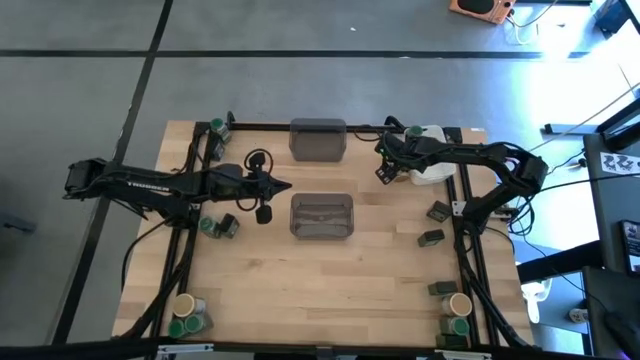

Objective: Sort spices by type
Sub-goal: Put the golden seasoning bottle into the bottom black bin

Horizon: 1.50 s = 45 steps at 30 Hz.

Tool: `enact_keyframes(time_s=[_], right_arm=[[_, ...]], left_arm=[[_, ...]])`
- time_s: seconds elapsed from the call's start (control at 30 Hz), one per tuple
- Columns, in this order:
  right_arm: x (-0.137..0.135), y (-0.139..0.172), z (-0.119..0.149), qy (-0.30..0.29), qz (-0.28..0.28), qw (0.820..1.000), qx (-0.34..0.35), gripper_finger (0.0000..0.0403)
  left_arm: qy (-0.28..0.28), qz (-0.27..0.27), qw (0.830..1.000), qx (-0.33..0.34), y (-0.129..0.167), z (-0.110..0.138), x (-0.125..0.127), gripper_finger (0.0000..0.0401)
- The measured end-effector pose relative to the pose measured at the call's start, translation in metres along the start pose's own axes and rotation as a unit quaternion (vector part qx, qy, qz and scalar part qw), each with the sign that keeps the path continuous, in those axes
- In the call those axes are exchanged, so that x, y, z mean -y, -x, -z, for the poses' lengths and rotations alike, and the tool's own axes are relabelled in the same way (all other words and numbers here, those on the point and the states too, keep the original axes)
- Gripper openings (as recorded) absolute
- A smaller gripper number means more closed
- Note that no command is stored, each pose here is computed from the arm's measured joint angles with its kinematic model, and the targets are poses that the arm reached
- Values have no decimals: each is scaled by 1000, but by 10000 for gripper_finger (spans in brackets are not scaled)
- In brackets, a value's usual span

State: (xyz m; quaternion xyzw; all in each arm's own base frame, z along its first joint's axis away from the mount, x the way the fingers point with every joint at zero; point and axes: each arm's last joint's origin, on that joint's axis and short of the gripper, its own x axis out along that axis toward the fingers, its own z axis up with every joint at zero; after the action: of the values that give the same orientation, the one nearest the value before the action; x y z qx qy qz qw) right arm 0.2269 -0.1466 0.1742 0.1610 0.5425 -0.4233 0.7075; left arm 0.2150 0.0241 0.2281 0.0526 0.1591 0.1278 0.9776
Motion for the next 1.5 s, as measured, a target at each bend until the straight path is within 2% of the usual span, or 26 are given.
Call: enact_keyframes(time_s=[0.27,0.9,1.17,1.4,1.5], right_arm=[[-4,-5,1,0,-38,999,-21,305],[-8,-14,2,9,-47,998,-42,305],[-9,-15,2,10,-40,999,-34,305],[-12,-15,-3,24,-87,996,-20,305],[-12,-15,-3,30,-89,995,-19,306]], left_arm=[[3,0,1000,0,0,0,0,1],[14,1,1000,0,0,0,0,1],[12,42,999,-12,-4,4,4,1],[4,43,999,-18,-8,7,5,1],[2,42,999,-17,-9,7,5,1]])
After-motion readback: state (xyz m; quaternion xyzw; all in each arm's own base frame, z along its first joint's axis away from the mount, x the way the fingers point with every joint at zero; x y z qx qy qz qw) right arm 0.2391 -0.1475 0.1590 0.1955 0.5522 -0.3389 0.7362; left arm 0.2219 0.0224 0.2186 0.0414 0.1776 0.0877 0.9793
